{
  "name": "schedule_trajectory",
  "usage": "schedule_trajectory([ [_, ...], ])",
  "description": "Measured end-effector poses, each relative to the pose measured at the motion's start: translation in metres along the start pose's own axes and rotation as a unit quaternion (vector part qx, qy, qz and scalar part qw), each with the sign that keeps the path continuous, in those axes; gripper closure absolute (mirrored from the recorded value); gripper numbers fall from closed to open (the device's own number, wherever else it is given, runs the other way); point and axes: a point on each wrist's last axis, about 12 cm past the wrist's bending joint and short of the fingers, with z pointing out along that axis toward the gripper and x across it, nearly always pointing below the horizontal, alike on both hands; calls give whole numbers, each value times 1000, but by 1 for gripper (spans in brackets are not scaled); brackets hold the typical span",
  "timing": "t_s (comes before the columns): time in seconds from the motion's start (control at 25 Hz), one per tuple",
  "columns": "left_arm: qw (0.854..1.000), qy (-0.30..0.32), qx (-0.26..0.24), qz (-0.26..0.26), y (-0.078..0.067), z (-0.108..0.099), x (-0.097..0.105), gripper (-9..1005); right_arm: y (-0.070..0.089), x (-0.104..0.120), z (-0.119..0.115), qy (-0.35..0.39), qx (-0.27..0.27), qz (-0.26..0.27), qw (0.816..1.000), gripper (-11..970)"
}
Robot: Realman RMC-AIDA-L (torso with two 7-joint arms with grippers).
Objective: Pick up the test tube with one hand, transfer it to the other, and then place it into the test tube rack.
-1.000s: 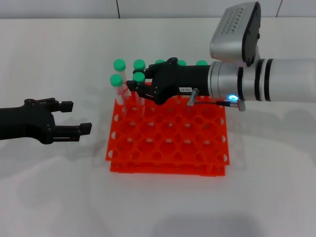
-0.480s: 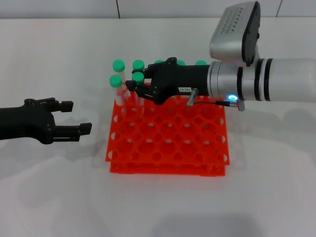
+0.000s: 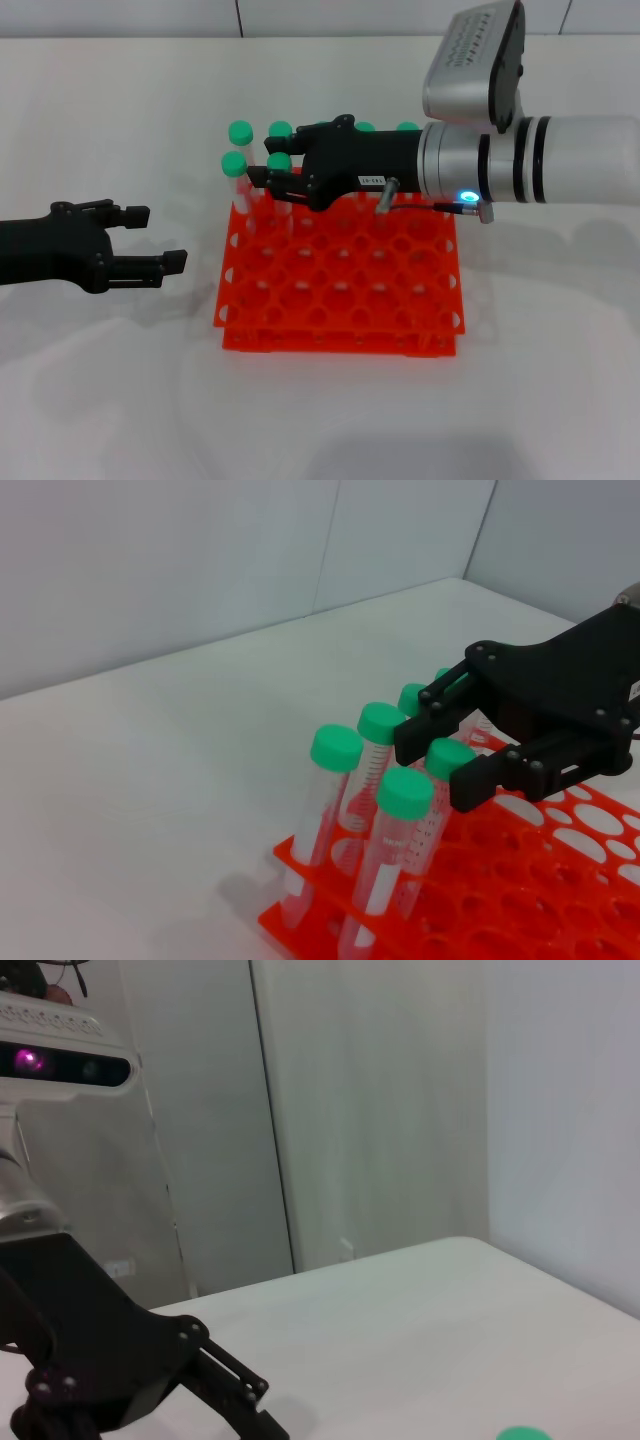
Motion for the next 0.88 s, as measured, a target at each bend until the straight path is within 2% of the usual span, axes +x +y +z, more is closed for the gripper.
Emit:
schedule_trajectory([
  [0.2, 1000, 0, -2, -1, 0, -1, 1, 132, 2, -6, -1, -11, -6, -7, 1000, 534],
  [0.56, 1000, -1, -5, 4, 1, -2, 3, 134, 6, -14, -6, -33, -25, -14, 999, 521],
  [0.72, 1000, -4, -7, 4, 1, -2, 2, 135, 7, -18, -19, -57, -22, -21, 998, 518],
  [0.88, 1000, -11, -9, 6, 2, -4, -1, 135, -1, -19, -38, -57, -4, -20, 998, 518],
])
